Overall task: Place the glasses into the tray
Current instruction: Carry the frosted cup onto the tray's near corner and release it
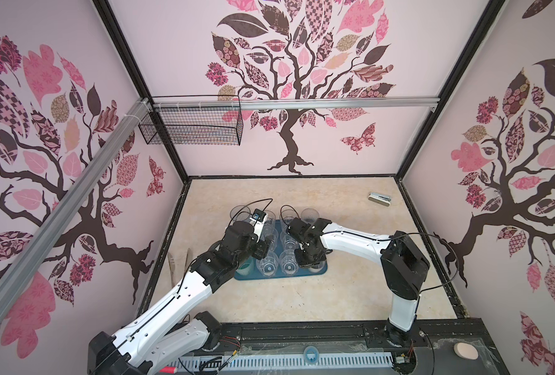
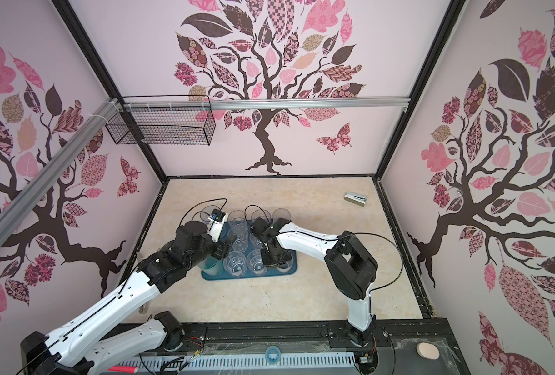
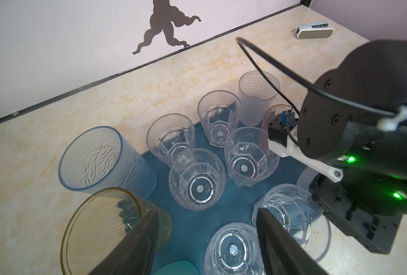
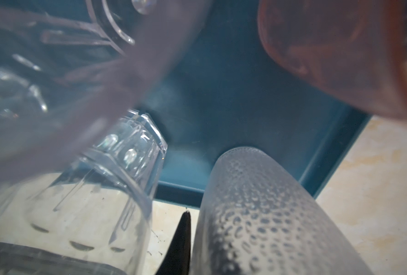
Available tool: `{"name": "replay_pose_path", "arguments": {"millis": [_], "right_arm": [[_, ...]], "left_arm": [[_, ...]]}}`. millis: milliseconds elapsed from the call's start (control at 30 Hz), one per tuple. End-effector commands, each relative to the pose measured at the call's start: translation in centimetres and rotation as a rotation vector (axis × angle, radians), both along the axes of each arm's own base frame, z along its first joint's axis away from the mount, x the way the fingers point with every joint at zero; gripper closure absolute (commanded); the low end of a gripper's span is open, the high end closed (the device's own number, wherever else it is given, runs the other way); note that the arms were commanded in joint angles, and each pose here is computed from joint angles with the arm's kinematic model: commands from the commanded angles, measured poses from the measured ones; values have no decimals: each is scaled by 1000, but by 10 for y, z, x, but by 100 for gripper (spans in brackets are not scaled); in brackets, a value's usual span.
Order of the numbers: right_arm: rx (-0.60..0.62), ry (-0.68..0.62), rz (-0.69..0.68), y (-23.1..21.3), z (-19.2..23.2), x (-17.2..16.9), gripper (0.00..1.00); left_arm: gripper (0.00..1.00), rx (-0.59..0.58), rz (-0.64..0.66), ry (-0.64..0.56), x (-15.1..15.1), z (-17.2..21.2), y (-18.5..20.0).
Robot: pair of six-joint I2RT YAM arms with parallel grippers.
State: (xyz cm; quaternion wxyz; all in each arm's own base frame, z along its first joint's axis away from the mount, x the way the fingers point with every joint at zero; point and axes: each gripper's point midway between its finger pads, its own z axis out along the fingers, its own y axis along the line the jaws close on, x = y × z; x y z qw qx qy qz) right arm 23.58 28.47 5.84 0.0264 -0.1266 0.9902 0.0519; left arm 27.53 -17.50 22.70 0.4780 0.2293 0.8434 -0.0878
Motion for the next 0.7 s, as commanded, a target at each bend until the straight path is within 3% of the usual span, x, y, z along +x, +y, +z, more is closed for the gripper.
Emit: {"name": "replay_pose_path", "arguments": {"millis": [0, 167, 467, 567, 667], "right_arm": [[-29, 20, 18, -2, 0, -4, 76], [-7, -24, 21, -4, 33, -2, 65], [-24, -170, 46, -20, 90, 13, 59], [-56, -313, 19, -46, 133, 41, 54], [-2, -475, -153, -94, 170, 85, 45]], "left_arm": [[32, -7, 7, -3, 0, -3, 1], [32, -14, 11, -6, 0, -1, 2], [32, -17, 69, -10, 2, 9, 10], [32, 7, 154, -59, 5, 19, 29], [32, -22, 399, -133, 14, 32, 84]]}}
